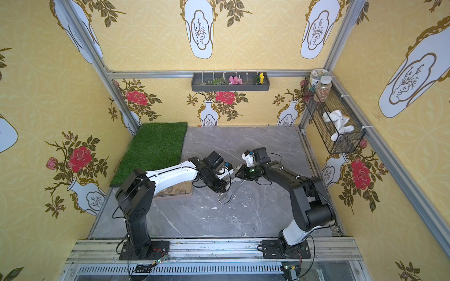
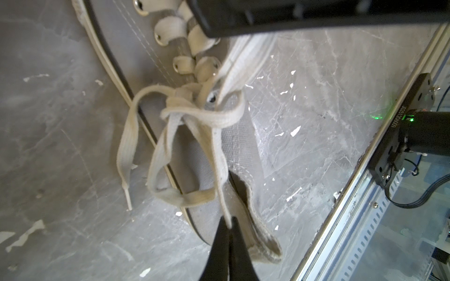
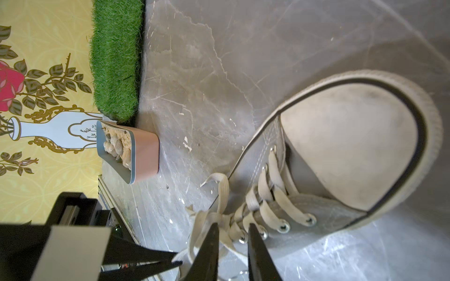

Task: Tie the shoes
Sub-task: Tie the shoelace on the shoe.

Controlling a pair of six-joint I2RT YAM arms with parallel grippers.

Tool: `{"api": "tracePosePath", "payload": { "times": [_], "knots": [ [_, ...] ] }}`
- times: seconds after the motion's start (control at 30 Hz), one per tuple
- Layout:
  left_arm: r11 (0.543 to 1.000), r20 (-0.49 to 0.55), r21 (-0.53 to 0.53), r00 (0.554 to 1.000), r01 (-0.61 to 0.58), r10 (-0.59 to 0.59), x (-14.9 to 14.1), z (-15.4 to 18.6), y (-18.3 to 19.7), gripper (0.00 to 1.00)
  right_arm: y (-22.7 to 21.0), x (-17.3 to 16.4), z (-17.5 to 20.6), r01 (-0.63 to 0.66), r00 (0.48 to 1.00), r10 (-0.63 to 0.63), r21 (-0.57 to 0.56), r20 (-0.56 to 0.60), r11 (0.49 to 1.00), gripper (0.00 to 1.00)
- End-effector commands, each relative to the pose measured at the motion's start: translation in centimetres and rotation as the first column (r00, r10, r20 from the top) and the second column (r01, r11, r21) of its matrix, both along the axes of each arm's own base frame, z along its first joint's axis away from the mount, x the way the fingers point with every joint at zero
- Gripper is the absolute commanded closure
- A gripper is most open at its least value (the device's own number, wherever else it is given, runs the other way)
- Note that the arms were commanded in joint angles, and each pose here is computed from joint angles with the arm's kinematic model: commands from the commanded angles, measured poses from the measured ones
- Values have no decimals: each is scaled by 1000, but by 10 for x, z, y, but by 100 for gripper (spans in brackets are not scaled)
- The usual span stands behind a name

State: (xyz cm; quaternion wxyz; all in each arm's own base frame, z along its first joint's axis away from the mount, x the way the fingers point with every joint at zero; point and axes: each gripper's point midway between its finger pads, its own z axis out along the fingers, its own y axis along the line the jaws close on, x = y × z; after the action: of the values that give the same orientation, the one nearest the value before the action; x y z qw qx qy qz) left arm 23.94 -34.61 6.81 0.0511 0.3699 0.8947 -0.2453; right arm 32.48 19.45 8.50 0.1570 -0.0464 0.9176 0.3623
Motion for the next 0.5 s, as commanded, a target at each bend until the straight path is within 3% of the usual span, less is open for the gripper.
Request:
{"api": "tracePosePath", "payload": {
  "times": [0.0,0.47],
  "knots": [
    [1000,-4,3,1000,17,-17,-3,-3,2,100,0,-15,-1,-29,999,30,6,-22,1000,76],
    [1000,-5,17,1000,18,-18,-4,-6,5,100,-3,-22,-12,-27,999,26,-7,-45,1000,73]
  ]
}}
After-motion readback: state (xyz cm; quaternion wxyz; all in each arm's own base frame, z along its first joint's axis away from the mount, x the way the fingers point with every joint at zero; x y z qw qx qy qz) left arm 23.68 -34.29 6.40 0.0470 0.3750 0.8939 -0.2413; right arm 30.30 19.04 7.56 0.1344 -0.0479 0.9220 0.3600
